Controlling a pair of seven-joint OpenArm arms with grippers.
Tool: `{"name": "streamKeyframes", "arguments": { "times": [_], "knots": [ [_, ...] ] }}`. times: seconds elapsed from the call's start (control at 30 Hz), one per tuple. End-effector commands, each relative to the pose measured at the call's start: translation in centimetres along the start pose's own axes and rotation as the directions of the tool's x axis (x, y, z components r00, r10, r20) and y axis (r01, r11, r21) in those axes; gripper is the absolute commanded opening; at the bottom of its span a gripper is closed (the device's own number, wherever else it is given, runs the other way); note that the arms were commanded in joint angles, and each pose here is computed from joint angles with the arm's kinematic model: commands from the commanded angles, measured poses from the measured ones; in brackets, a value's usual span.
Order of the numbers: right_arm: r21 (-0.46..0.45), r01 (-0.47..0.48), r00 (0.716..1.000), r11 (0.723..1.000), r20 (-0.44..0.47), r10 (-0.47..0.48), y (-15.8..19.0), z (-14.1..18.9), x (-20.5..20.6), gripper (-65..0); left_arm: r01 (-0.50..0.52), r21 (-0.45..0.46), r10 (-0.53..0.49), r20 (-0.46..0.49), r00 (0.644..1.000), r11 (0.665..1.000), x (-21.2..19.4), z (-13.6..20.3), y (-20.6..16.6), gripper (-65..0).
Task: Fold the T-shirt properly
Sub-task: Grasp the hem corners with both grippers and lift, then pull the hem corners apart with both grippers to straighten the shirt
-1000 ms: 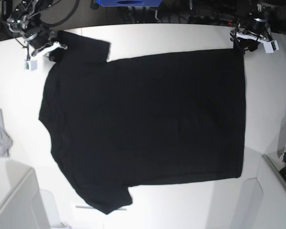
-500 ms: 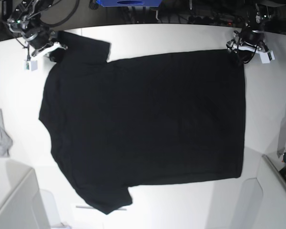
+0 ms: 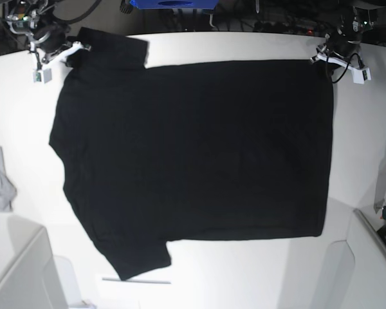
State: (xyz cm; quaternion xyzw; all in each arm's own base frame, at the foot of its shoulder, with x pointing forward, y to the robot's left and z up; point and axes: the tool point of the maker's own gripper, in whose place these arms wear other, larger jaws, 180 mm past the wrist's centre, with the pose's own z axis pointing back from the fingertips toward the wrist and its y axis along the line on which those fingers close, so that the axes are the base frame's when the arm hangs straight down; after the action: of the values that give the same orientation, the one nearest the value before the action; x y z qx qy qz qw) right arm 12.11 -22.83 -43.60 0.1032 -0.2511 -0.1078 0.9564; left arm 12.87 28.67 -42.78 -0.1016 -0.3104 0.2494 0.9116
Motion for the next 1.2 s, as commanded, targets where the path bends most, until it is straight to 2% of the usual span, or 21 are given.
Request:
{"name": "streamKeyframes", "arguments": {
  "times": [0.0,0.13,0.23,0.37,0.6,0.83,1.0,1.17],
  "knots": [
    [-0.001,-0.009,0.999,1.0,0.034,0.009,0.2,0.6,0.7,-65.0,0.02,0.034,-0.021,0.013,1.0,0.999,0.8,0.8,1.1,-65.0],
    [-0.012,-0.023,0.999,1.0,0.047,0.024,0.9,1.7,0.5,-65.0,0.044,0.076,-0.048,0.063,0.997,0.996,2.8,2.9,2.3,-65.0],
    [-0.028,-0.049,0.997,0.998,0.054,0.051,1.1,2.7,0.7,-65.0,0.081,0.078,-0.084,0.046,0.995,0.994,3.8,4.2,1.9,-65.0],
    [-0.036,-0.065,0.996,0.997,0.056,0.067,1.5,3.7,0.5,-65.0,0.095,0.057,-0.097,0.024,0.995,0.994,3.9,4.2,0.9,-65.0],
    [0.103,-0.012,0.996,0.995,0.088,0.003,3.7,4.6,0.7,-65.0,0.095,0.028,-0.096,0.025,0.995,0.995,3.9,3.7,-0.1,-65.0],
    [0.132,-0.048,0.995,0.99,0.087,0.037,4.5,3.4,4.1,-65.0,-0.053,-0.099,0.058,0.04,0.998,0.994,4.3,4.0,-2.1,-65.0],
    [0.145,0.002,0.992,0.989,0.122,-0.02,5.2,2.7,7.4,-65.0,-0.124,-0.172,0.134,0.043,0.99,0.977,4.8,4.0,-3.5,-65.0],
    [0.138,0.012,0.984,0.99,0.175,-0.037,4.9,2.8,11.0,-65.0,-0.157,-0.196,0.169,0.049,0.984,0.968,5.2,4.2,-3.7,-65.0]
  ]
}}
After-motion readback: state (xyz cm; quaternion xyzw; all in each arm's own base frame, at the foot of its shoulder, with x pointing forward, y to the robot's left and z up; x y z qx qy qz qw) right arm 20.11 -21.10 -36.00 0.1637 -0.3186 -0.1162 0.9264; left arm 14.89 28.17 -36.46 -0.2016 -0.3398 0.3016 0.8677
